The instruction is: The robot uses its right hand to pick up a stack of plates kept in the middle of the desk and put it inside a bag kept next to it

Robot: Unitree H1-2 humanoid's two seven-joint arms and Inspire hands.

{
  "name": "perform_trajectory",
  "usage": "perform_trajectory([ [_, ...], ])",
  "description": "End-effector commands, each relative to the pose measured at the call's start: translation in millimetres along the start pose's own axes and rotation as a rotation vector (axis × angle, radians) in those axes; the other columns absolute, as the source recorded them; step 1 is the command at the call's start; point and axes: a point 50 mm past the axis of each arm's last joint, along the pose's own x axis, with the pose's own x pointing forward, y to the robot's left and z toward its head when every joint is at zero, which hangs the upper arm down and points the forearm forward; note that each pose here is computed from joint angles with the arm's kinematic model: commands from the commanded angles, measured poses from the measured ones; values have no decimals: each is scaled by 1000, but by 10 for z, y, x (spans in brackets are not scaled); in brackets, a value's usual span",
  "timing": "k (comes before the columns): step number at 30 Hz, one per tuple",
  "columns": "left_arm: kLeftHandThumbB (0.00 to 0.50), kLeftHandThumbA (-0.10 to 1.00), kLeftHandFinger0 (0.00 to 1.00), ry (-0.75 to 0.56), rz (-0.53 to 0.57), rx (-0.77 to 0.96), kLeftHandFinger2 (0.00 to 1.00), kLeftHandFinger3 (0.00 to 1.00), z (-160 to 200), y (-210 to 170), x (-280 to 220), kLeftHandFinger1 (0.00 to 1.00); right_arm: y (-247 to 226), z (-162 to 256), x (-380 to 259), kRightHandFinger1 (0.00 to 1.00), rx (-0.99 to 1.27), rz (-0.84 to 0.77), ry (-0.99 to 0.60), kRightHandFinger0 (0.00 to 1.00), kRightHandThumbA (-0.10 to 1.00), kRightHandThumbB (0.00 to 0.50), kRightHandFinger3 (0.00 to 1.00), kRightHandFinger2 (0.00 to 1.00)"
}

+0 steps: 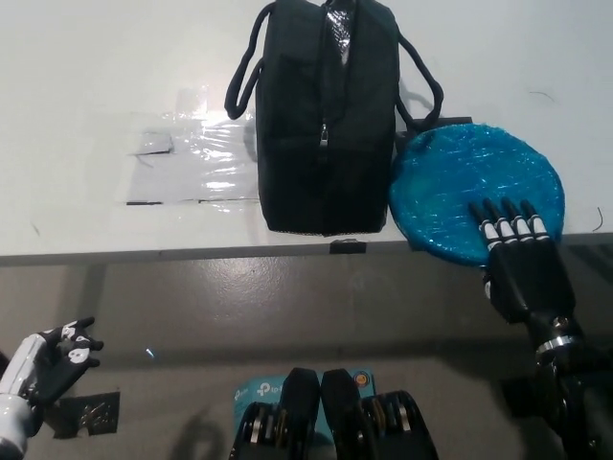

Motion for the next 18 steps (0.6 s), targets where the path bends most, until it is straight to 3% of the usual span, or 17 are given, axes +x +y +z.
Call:
perform_trajectory([
  [1,59,-100,649,-71,-5,44,829,842,141,74,9,696,-404,-316,305,115,-107,-273,-160,239,79,18,1000,136],
  [2,53,-100,643,-74,-2,48,825,839,141,74,9,694,-532,-326,354,23,-102,-297,-219,48,7,24,805,28],
  [3,53,-100,638,-75,-1,49,824,838,143,73,7,693,-546,-319,358,1,-105,-300,-225,2,-17,6,630,1],
  [4,55,-100,636,-75,-5,49,827,829,141,72,6,692,-576,-267,327,12,-82,-309,-268,0,-96,11,270,46],
  [5,59,-100,638,-76,-8,53,829,830,138,72,5,694,-557,-223,291,16,-42,-322,-296,0,-100,8,130,107],
  [7,60,-100,638,-76,-6,59,832,831,138,70,7,694,-544,-189,258,37,2,-302,-311,0,-100,71,129,304],
  [8,55,-100,641,-72,-4,59,835,827,122,69,1,698,-544,-96,197,0,49,-271,-320,0,-100,339,149,197],
  [9,57,-100,642,-72,-3,58,835,826,121,67,-1,698,-542,-78,184,0,56,-270,-323,0,-100,387,102,146],
  [11,57,-100,645,-72,-3,59,835,824,120,67,-1,699,-544,-78,182,0,58,-270,-325,0,-100,396,24,104],
  [13,57,-100,646,-72,-3,59,835,824,120,67,-1,699,-545,-79,182,0,60,-269,-327,0,-100,396,21,102],
  [14,57,-100,626,-64,0,48,829,812,83,59,-2,686,-545,-56,110,0,302,-240,-303,0,-100,328,1,35],
  [18,63,-100,631,-62,1,48,831,809,80,60,1,692,-568,-62,93,0,363,-256,-302,0,-100,335,0,0],
])
